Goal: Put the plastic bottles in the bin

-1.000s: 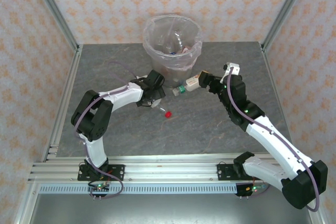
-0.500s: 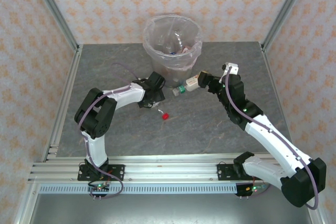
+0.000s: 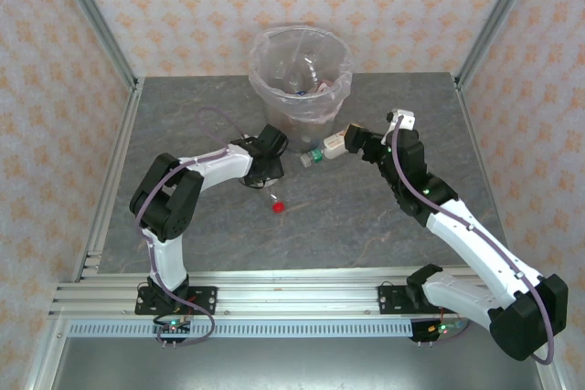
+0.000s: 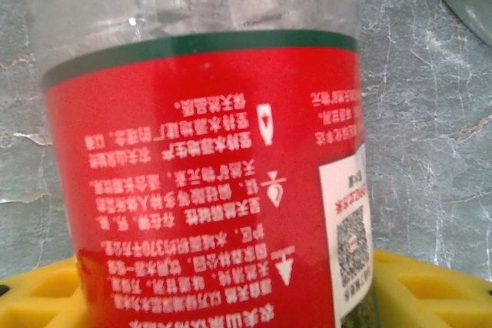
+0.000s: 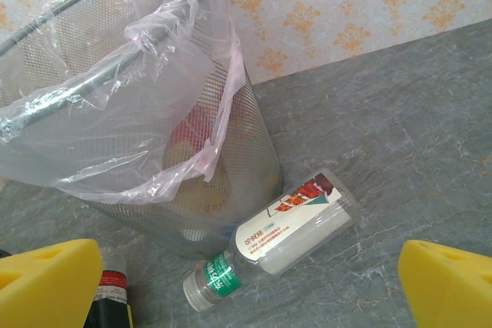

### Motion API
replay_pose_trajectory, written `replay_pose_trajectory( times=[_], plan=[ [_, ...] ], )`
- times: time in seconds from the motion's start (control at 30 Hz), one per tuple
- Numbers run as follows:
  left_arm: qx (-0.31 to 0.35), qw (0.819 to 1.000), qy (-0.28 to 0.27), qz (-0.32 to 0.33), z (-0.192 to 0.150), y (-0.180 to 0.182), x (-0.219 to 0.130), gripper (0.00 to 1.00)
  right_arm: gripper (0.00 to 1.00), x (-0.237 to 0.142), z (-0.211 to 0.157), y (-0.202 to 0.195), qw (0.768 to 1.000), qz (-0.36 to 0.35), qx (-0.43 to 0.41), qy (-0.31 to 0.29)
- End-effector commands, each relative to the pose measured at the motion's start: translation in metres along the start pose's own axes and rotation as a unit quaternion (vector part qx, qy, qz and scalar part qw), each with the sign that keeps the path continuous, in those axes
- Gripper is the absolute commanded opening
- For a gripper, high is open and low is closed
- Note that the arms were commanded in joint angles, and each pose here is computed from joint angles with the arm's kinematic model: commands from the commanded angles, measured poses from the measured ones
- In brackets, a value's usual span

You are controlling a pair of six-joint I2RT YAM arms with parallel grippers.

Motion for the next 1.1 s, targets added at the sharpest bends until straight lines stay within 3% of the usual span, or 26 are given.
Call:
replay_pose_trajectory(
  times=[0.0, 0.37, 0.6, 1.07],
  plan=[
    [0.015, 0.999, -0.025, 0.018, 0.004, 0.008, -0.017, 0.63, 0.99, -0.001, 0.007, 0.003, 1.000, 0.003, 0.005, -0.016],
    [0.005, 0.996, -0.087, 0.032, 0.014, 0.025, -0.056, 0.61, 0.99, 0.001, 0.004, 0.001, 1.000, 0.001, 0.008, -0.017],
    [-0.011, 0.993, -0.117, 0.008, 0.029, 0.027, -0.089, 0.61, 0.99, 0.002, 0.002, -0.002, 0.999, -0.004, 0.021, -0.027],
    [-0.035, 0.972, -0.230, 0.017, 0.051, 0.054, -0.163, 0.61, 0.99, 0.004, -0.020, -0.022, 0.995, -0.029, 0.086, -0.028]
  ],
)
Point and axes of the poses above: each hand's point on the last joint's axis, 136 mm out from that joint toward the fingers, its own x axis out along the fingers, its own y axis along the line the jaws close on, z = x × y, the point moved 8 cm from there along -x, back along the fingers, and after that the axes turned 6 degrees about x, right-handed, at the moved point
